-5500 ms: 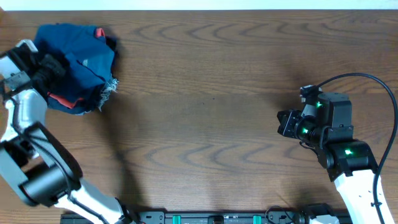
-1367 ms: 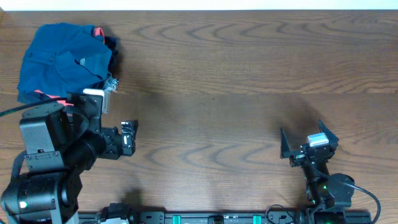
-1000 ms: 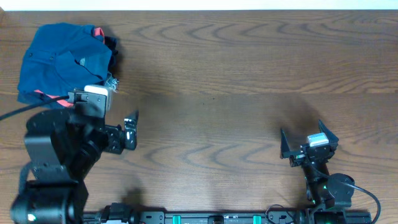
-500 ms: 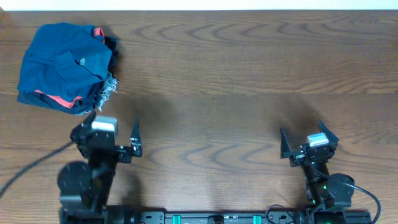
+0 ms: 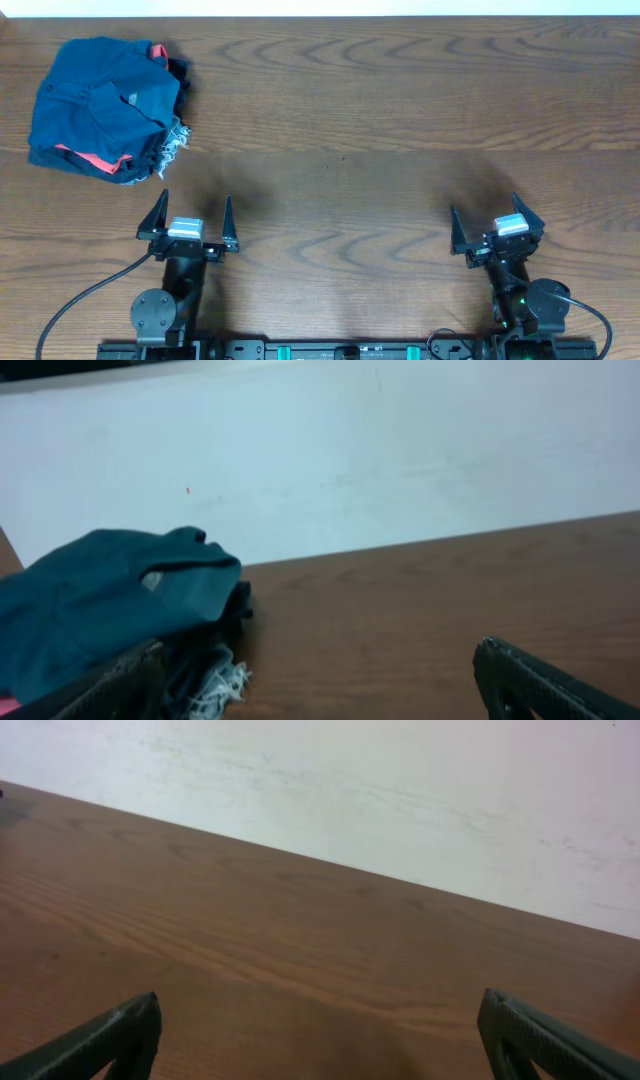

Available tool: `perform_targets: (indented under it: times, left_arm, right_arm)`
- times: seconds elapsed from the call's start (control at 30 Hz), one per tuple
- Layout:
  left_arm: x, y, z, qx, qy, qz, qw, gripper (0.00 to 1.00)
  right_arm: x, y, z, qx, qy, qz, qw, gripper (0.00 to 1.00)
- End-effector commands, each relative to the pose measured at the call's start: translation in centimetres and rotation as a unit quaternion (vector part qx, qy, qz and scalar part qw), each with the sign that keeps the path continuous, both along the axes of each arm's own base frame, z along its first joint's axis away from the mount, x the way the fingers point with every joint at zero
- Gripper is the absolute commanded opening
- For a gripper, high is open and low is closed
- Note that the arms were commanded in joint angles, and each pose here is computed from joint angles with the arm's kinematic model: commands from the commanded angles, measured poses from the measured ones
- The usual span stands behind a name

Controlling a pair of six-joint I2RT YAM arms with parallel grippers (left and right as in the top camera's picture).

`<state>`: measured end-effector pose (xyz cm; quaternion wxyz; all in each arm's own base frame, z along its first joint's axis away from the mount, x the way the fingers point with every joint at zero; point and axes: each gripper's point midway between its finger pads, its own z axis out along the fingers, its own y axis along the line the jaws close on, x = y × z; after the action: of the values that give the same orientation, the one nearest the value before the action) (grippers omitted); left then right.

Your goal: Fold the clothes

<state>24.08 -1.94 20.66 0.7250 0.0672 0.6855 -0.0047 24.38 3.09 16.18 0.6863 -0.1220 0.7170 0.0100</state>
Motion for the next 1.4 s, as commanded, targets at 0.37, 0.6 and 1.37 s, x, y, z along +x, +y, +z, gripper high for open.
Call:
perform_targets:
  times: [0.37,0.6,1.37]
  left_arm:
    - [0.4,0.3,-5.3,-0.003,0.068,0.010,0.998,0.98]
    - [0.3,0.3,-6.8,-0.002,0.100,0.010,0.995,0.98]
    - [0.3,0.3,-6.9,-0.002,0.101,0.010,0.995,0.98]
  right_arm:
    - [0.0,-0.1,0.0,0.006,-0.001,-0.003,1.000,0.99]
    - [0.0,-0.1,0.0,0.006,-0.001,-0.003,1.000,0.99]
    - [0.0,-0.1,0.0,0.006,-0.001,-0.003,1.000,0.99]
